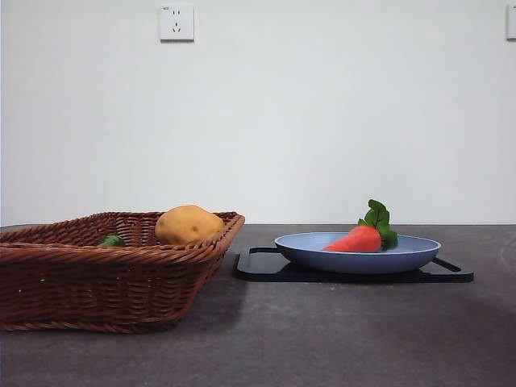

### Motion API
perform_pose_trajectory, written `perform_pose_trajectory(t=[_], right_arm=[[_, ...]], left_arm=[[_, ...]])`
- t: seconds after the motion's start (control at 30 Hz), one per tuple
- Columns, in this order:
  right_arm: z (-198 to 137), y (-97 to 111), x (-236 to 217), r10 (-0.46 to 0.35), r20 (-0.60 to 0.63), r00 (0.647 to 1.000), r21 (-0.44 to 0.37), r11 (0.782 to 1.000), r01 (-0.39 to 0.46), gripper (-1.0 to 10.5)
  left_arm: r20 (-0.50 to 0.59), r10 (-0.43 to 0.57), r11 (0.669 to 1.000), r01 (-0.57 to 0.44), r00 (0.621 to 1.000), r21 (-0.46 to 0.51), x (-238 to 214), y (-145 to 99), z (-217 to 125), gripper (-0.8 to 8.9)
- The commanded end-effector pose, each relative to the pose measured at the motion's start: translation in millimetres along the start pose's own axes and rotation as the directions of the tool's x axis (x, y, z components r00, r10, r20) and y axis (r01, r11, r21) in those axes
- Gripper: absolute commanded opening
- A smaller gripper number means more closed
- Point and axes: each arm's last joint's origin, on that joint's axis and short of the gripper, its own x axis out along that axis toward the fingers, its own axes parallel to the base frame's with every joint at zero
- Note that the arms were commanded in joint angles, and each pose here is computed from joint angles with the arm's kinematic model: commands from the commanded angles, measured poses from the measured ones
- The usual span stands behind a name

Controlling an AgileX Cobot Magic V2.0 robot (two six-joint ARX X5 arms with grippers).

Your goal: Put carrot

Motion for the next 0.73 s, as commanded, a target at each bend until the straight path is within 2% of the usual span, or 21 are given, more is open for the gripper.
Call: perform_pose_trajectory(t=[0.03,0.73], right_arm=[[0.0,-0.1,0.2,-0.002,0.007,1.0,0.003,1.0,0.002,0.0],[0.1,-0.1,0.1,-0.002,0.007,1.0,0.003,1.0,0.002,0.0]], left_arm=[[-0.002,0.002,1.0,-0.002,1.0,-0.007,1.0,0.3,-2.5,0.08],[-0.002,0.002,1.0,-0.002,1.0,-0.007,1.0,0.3,-2.5,0.08]])
